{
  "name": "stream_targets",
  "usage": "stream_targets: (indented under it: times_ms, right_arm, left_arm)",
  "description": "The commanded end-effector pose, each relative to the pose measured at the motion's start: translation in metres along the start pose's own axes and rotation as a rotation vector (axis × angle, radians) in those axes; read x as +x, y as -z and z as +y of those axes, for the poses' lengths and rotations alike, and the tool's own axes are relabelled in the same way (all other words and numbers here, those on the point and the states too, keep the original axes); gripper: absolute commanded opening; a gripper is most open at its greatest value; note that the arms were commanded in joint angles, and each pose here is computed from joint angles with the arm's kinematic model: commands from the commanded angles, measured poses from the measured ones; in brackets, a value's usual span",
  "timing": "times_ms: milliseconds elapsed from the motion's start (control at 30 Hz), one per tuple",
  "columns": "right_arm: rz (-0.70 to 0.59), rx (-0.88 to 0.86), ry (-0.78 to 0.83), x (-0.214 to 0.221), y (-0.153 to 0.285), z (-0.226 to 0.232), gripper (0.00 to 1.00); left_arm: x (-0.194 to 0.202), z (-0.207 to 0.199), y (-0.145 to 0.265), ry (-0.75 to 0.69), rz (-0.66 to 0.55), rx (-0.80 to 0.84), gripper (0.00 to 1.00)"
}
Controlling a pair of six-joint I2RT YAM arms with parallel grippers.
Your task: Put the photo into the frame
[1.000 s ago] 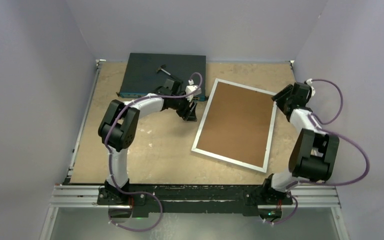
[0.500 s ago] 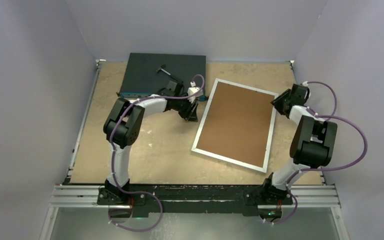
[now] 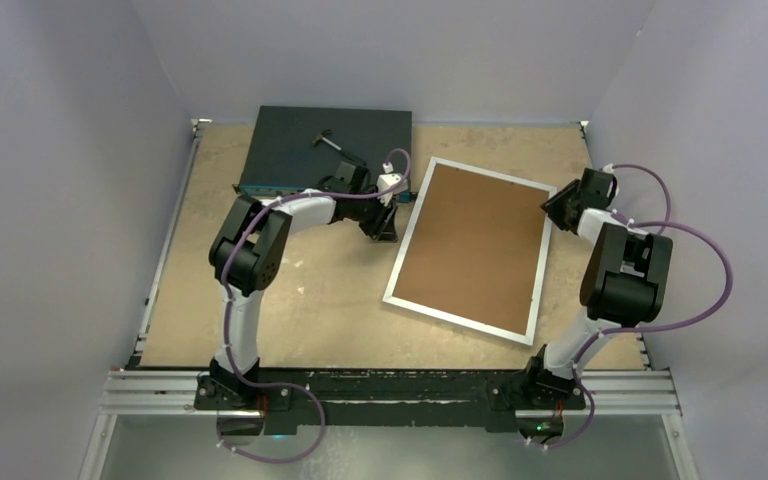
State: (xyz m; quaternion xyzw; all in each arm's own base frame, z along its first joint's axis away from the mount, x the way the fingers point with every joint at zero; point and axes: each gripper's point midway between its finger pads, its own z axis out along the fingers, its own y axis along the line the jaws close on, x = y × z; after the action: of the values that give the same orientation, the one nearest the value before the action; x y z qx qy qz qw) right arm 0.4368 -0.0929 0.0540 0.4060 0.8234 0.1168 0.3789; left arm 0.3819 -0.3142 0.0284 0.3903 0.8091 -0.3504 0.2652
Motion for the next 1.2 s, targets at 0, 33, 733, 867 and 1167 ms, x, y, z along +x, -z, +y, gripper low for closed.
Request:
stream_targets:
  times_ms: [0, 33, 733, 867, 1167]
  right_arm:
    - [-0.028, 0.002, 0.006, -0.012, 0.0, 0.003, 0.37]
    - [-0.033, 0.006, 0.008, -0.013, 0.001, 0.002, 0.37]
    - [0.042, -0.025, 0.007, 0.009, -0.008, -0.002, 0.36]
    - [0.047, -0.011, 0.003, 0.013, -0.007, -0.006, 0.36]
    - [0.059, -0.013, -0.003, 0.018, -0.006, -0.008, 0.36]
  left_arm:
    - [0.007, 0.0, -0.01, -0.002, 0.025, 0.005, 0.34]
    - [0.008, -0.001, -0.012, -0.004, 0.027, 0.007, 0.35]
    - [0.028, -0.002, -0.023, -0.024, 0.102, -0.001, 0.29]
    - [0.007, -0.008, -0.006, -0.046, 0.081, -0.016, 0.38]
    - [-0.016, -0.007, 0.015, -0.037, 0.032, -0.014, 0.44]
